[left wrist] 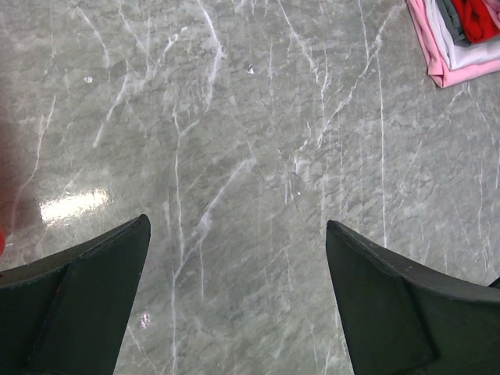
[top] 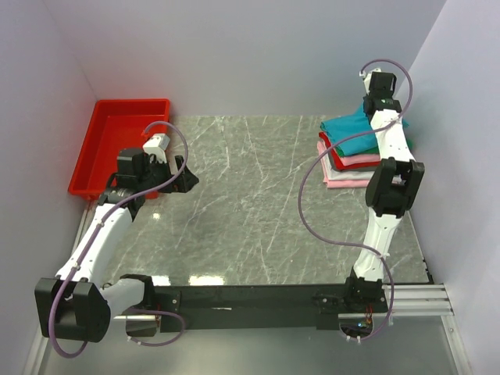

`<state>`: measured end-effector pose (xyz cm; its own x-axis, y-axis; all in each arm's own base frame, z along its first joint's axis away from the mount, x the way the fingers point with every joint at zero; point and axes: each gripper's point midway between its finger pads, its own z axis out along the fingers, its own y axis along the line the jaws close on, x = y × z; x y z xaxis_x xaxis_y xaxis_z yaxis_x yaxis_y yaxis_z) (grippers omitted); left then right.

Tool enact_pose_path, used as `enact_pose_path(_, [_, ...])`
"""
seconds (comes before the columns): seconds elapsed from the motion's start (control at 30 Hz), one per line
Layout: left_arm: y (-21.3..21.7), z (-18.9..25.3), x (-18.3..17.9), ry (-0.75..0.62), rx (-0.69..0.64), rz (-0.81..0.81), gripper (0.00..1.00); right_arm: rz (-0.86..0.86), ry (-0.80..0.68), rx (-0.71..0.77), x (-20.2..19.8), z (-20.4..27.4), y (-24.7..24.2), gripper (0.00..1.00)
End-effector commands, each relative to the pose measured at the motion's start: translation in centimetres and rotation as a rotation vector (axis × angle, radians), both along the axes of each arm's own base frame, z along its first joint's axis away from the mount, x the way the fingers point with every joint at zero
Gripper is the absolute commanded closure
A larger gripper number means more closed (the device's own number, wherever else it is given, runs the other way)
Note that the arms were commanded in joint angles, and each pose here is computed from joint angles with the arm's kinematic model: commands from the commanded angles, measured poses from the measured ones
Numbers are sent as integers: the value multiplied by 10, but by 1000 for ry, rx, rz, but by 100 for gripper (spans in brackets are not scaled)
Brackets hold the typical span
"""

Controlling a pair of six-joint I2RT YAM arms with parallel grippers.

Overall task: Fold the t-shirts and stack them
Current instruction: Neatly place the folded tshirt to the corner, then reset both grippers

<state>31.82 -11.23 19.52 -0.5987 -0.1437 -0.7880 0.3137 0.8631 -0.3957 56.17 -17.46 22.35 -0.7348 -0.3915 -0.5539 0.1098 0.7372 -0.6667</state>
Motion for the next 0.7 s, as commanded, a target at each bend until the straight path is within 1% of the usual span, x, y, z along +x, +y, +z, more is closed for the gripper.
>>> enact_pose_path(0.0, [-1, 3, 3, -29, 17, -10, 1, -100, -92, -72, 8, 16, -27, 55])
enact_pose_path(0.03, [-1, 2, 3, -26, 17, -10, 0, -114, -92, -78, 7, 13, -30, 37])
enact_pose_path(0.07, [0, 3, 3, -29, 18, -9, 1, -151, -93, -85, 4, 9, -33, 32])
enact_pose_path(0.13, [0, 3, 3, -28, 18, -6, 1, -184, -157, -82, 0, 23, -35, 25])
enact_pose_path(0.17, [1, 3, 4, -31, 20, -4, 1, -205, -192, -48, -3, 24, -32, 22])
enact_pose_path(0.2, [1, 4, 4, -32, 20, -4, 0, -192, -220, -37, -7, 37, -27, 21])
enact_pose_path(0.23, [1, 3, 4, -31, 21, -2, 1, -204, -239, -24, -10, 38, -22, 18])
enact_pose_path(0.27, [2, 2, 4, -29, 25, 1, 0, -207, -265, 18, -12, 38, -15, 17])
enact_pose_path(0.3, [2, 2, 4, -28, 25, 1, 1, -174, -265, 48, -17, 40, -1, 17])
enact_pose_path(0.33, [2, 2, 4, -29, 26, 2, 0, -142, -278, 60, -16, 42, 10, 16])
enact_pose_path(0.37, [2, 3, 4, -32, 25, 1, 1, -126, -249, 37, -20, 33, 16, 16])
enact_pose_path(0.4, [2, 2, 4, -30, 26, 2, 1, -96, -265, 40, -20, 41, 30, 16])
enact_pose_path(0.43, [2, 2, 4, -29, 28, 3, 0, -55, -257, 62, -18, 39, 40, 15])
enact_pose_path(0.47, [2, 3, 4, -34, 28, 4, 1, -42, -235, 64, -22, 30, 45, 15])
enact_pose_path(0.5, [3, 4, 5, -37, 30, 8, 0, -31, -256, 64, -27, 39, 50, 15])
enact_pose_path(0.53, [4, 6, 4, -46, 31, 11, 1, 19, -270, 86, -25, 41, 64, 14])
enact_pose_path(0.57, [5, 8, 4, -53, 33, 16, 0, 44, -248, 105, -30, 30, 72, 14])
enact_pose_path(0.63, [9, 12, 5, -71, 46, 43, 1, 105, -307, 119, -40, 49, 94, 13])
enact_pose_path(0.67, [12, 14, 6, -78, 51, 61, 1, 152, -279, 144, -48, 35, 106, 13])
